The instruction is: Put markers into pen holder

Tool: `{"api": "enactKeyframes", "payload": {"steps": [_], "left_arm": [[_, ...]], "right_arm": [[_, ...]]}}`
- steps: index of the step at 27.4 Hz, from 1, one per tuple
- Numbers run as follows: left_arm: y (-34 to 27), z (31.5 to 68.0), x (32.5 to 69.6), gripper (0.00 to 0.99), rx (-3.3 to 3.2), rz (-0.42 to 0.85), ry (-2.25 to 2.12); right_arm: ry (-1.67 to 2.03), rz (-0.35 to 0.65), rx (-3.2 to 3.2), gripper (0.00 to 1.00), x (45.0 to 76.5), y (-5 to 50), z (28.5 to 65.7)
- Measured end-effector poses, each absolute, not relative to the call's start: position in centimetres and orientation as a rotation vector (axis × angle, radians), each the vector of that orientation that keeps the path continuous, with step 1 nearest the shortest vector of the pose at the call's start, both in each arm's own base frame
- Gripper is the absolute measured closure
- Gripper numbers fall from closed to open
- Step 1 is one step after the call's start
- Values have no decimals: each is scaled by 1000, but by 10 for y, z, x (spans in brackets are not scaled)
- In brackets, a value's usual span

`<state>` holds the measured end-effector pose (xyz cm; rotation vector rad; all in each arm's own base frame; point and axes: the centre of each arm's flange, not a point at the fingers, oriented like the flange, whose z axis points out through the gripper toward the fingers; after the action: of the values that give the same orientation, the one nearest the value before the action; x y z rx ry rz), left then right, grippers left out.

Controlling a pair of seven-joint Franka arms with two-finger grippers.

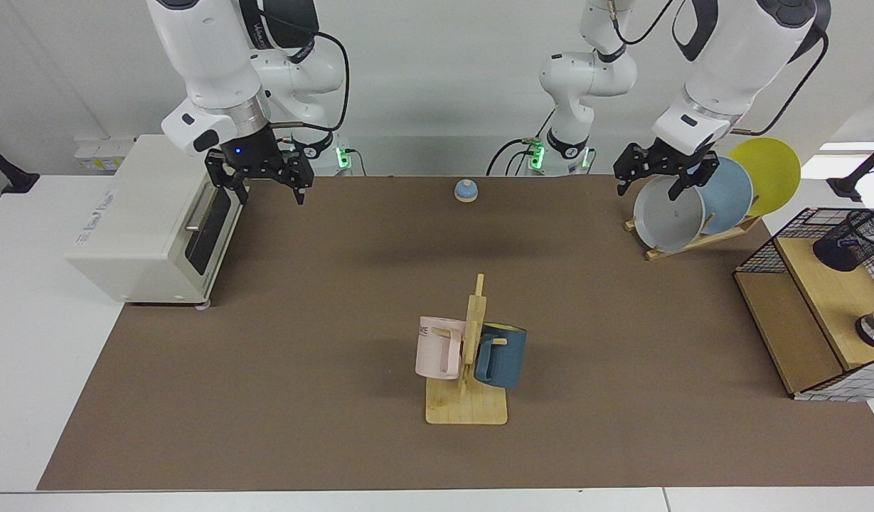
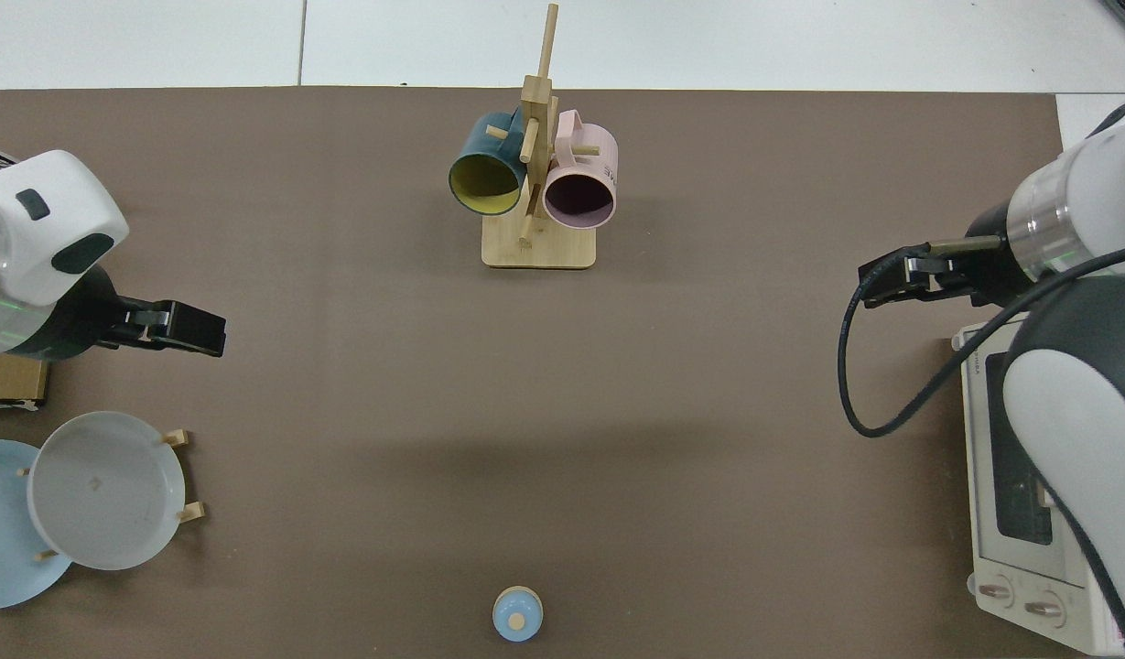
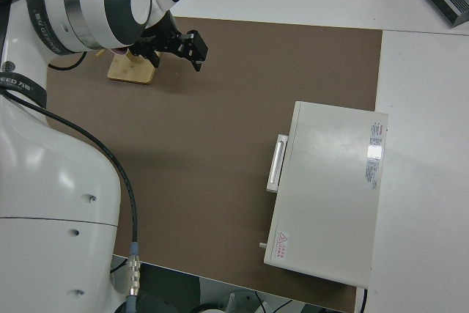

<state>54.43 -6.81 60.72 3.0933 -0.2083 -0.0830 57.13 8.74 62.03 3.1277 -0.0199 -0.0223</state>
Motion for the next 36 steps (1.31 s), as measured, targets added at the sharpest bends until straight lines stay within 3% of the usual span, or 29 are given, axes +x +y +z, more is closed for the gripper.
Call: {"api": "enactKeyframes", "payload": {"steps": [15,36], "left_arm": [[-63,607,540,0,3115,-128,-206],[-64,615,545,0,3112,-49,-240]], "right_arm": [[-20,-22,3128,0,571,87,620],[-20,-22,3128,0,571,87,620]]}}
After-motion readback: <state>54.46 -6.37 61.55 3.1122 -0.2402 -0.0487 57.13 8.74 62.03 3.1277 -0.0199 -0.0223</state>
